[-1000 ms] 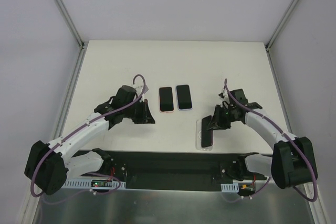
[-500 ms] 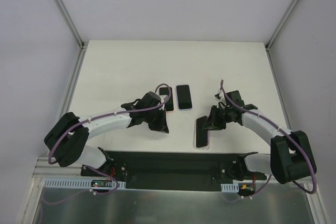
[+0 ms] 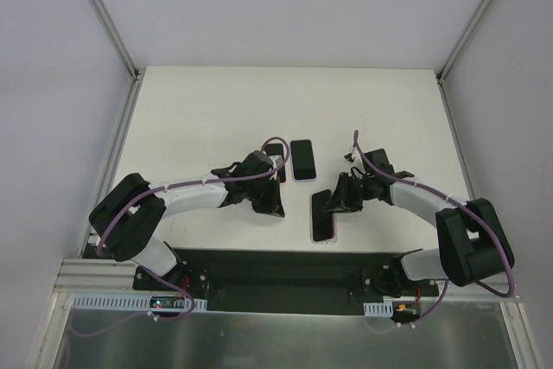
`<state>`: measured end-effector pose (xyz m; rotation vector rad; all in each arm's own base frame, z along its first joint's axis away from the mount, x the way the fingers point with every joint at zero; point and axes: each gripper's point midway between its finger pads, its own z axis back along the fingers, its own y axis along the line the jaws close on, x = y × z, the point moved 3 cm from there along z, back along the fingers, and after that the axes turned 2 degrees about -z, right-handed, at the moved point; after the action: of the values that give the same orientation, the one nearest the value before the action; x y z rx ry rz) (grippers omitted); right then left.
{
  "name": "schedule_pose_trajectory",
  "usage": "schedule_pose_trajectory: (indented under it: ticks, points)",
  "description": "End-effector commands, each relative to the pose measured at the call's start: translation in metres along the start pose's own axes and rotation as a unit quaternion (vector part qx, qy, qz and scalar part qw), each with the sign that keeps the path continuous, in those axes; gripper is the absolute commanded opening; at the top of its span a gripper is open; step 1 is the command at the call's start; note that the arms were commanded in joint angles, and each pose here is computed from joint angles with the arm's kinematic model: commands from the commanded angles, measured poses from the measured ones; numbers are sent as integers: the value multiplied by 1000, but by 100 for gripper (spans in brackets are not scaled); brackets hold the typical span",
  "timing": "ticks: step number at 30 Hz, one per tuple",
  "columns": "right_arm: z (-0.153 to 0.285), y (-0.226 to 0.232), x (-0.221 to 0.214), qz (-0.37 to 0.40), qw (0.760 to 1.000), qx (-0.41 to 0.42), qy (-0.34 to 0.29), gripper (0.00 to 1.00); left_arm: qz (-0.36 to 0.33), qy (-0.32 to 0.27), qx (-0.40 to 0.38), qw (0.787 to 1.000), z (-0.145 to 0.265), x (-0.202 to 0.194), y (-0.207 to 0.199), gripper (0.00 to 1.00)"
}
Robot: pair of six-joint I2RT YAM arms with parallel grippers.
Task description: Put the phone into the phone case
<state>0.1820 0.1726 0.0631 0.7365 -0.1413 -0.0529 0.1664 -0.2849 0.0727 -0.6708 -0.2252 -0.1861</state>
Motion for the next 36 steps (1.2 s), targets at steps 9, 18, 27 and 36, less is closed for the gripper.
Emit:
schedule_pose_trajectory:
  ticks: [9, 18, 27, 36]
  points:
    - [-21, -12, -6, -5, 1000, -25, 17, 3, 9, 1, -6, 1000, -27, 9, -12, 0]
    - [-22, -13, -4, -10, 999, -35, 13, 19, 13, 24, -7, 1000, -45, 4, -15, 0]
    - [7, -14, 6, 20, 994, -110, -16, 34, 9, 24, -9, 1000, -45, 1, -17, 0]
    - [36, -19, 5, 41, 983, -174, -33, 49, 6, 19, -19, 1000, -41, 4, -25, 0]
